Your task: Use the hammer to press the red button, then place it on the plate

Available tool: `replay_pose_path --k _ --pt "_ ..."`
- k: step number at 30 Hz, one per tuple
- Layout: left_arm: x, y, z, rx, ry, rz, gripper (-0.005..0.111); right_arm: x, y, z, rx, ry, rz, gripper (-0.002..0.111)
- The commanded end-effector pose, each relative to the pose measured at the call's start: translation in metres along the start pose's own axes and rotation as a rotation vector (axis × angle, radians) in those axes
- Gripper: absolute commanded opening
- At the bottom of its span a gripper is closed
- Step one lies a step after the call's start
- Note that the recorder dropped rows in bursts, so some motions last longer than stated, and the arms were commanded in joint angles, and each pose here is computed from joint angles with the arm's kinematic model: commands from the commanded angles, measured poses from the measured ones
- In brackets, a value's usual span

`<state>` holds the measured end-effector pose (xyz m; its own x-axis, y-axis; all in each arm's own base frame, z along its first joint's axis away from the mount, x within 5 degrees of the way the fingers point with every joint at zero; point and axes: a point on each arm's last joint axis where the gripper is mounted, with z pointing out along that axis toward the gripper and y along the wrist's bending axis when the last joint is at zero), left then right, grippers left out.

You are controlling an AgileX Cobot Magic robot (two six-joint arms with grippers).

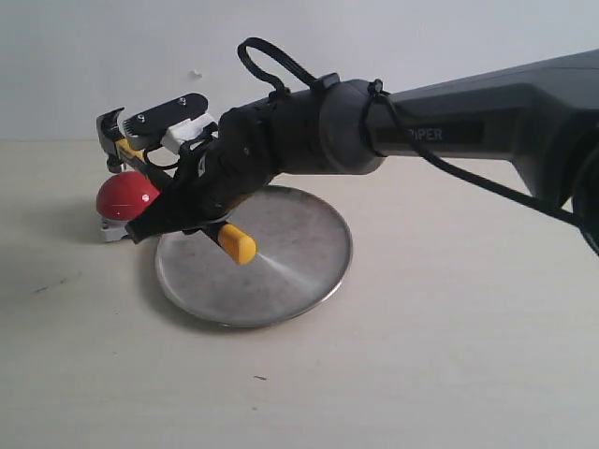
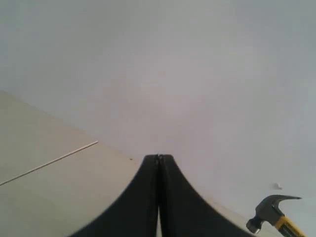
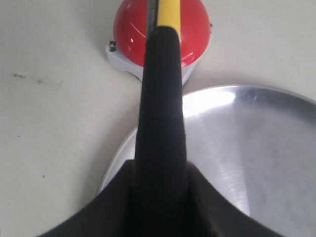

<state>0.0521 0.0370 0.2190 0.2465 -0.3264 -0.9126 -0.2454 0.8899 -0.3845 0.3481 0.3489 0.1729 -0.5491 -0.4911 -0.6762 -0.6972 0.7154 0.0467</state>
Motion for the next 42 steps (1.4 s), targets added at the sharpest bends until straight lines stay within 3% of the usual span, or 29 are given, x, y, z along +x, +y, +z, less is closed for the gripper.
replay_pose_path --k 1,6,9,12,14,17,20,23,33,42 --pt "0.002 -0.001 0.000 0.014 0.016 0.046 0.000 -0.030 0.002 -0.029 0.002 -0.156 -0.017 0.000" --pt "0.002 -0.001 0.000 0.014 0.016 0.046 0.000 -0.055 0.003 -0.075 0.007 -0.251 -0.038 0.000" --pt "0.002 -0.001 0.000 0.014 0.016 0.046 0.000 -0.079 0.006 -0.134 0.005 -0.372 -0.041 0.000" --pt "0.002 -0.001 0.000 0.014 0.016 0.046 0.000 -0.084 0.007 -0.150 0.004 -0.400 -0.042 0.000" --pt "0.002 -0.001 0.000 0.014 0.016 0.046 0.000 -0.080 0.006 -0.139 0.005 -0.379 -0.042 0.000" --pt "0.002 -0.001 0.000 0.014 0.016 0.046 0.000 -0.057 0.004 -0.079 0.005 -0.266 -0.034 0.000" --pt "0.002 -0.001 0.000 0.013 0.017 0.045 0.000 -0.009 0.001 0.003 0.007 -0.093 0.022 0.000" --pt "0.002 -0.001 0.000 0.013 0.017 0.045 0.000 0.013 -0.001 0.031 0.009 -0.018 0.049 0.000" --pt "0.002 -0.001 0.000 0.013 0.017 0.045 0.000 -0.061 0.008 -0.086 -0.005 -0.283 0.023 0.000" --pt "0.002 -0.001 0.000 0.013 0.017 0.045 0.000 -0.069 0.008 -0.131 0.005 -0.251 -0.002 0.000"
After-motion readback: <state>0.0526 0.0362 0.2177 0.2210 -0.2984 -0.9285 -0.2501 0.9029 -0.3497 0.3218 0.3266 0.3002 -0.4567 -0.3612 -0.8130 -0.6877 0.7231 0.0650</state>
